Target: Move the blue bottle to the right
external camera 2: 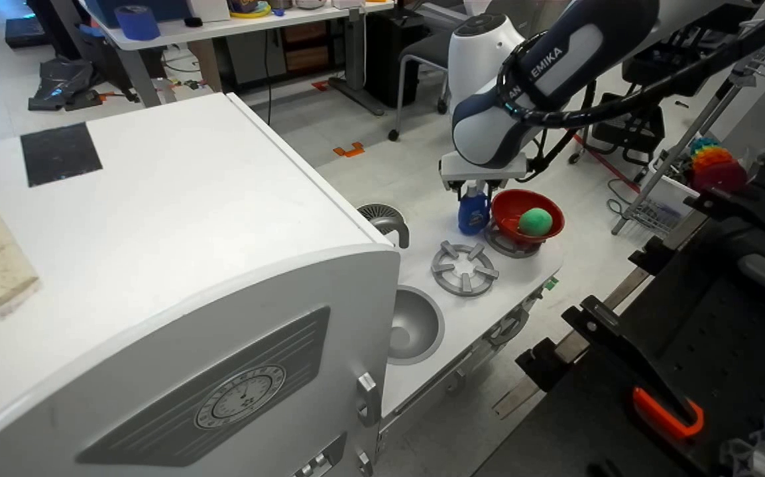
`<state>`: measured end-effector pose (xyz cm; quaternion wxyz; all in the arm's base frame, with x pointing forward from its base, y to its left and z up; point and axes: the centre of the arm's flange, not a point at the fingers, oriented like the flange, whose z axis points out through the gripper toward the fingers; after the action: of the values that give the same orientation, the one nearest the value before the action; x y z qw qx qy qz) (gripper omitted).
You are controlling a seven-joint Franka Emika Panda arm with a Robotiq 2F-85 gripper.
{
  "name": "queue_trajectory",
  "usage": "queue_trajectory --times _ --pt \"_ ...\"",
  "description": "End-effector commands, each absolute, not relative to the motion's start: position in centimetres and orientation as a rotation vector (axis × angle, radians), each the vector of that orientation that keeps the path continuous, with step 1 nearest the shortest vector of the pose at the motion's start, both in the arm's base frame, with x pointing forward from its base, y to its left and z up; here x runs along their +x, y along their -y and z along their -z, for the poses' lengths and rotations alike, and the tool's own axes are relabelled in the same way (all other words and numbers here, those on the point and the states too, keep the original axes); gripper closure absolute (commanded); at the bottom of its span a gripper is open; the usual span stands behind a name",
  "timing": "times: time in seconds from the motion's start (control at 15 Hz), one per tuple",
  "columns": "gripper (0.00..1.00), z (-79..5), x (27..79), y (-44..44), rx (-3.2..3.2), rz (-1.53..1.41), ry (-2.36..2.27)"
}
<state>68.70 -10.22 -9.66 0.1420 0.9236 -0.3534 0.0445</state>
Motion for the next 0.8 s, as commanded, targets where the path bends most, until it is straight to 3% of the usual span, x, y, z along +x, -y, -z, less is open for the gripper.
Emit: queue_trajectory --times 0.0,0.07,0.33,0.73 --pt "0.05 15.3 73.5 11.3 2.628 -0.076 1.052" --pt "0.0 15.5 73.3 11.3 2.626 -0.066 1.049" --pt "0.0 15.8 73.1 10.9 2.64 -0.033 1.013" --pt "0.0 16.0 72.2 9.7 2.662 0.397 0.897"
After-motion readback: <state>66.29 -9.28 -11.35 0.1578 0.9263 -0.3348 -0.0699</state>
